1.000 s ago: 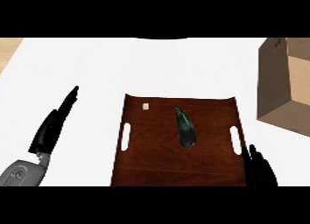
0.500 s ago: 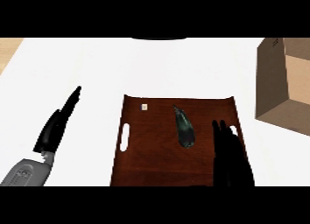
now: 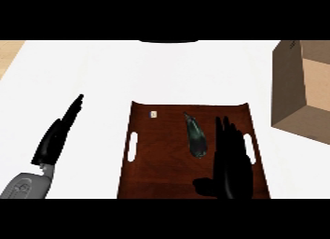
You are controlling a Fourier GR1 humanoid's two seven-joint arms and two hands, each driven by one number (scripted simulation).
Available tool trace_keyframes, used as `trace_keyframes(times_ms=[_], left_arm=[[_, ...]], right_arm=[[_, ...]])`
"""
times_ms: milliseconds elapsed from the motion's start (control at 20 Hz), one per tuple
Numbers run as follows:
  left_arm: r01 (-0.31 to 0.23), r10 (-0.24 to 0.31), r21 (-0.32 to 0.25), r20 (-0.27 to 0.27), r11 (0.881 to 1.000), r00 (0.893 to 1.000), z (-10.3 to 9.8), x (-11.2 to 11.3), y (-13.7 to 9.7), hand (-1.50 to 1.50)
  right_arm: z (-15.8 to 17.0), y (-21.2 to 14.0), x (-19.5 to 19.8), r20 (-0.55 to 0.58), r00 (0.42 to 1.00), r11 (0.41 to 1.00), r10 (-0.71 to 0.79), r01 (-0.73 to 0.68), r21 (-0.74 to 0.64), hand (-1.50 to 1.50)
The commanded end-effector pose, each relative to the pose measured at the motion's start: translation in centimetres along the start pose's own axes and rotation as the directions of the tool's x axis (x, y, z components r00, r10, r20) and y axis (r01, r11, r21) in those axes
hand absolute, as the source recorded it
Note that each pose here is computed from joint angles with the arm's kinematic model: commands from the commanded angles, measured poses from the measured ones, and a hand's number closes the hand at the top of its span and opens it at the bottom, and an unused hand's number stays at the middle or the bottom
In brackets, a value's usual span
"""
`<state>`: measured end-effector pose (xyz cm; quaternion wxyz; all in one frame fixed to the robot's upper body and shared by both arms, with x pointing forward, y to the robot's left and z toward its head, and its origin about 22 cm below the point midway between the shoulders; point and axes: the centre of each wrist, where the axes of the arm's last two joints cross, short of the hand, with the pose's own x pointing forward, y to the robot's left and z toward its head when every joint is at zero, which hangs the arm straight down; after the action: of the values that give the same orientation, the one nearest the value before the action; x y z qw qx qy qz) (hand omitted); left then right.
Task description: Pick the eggplant from the tray and place it in the cardboard box
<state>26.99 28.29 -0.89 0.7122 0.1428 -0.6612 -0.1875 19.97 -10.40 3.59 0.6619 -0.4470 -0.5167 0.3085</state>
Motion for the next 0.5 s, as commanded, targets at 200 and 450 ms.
trace_keyframes(times_ms=[200, 450], left_arm=[[-0.005, 0.005, 0.024, 0.001, 1.000, 1.000, 0.1, 0.6, 0.1, 0.00], [0.010, -0.011, 0.023, 0.009, 1.000, 1.000, 0.2, -1.4, -1.6, 0.00]], right_arm=[[-1.5, 1.3, 0.5, 0.003, 0.999, 0.998, 0.034, -0.034, 0.058, -1.50], [-4.1, 2.1, 0.2, -0.009, 0.999, 0.997, 0.051, -0.051, 0.065, -1.50]])
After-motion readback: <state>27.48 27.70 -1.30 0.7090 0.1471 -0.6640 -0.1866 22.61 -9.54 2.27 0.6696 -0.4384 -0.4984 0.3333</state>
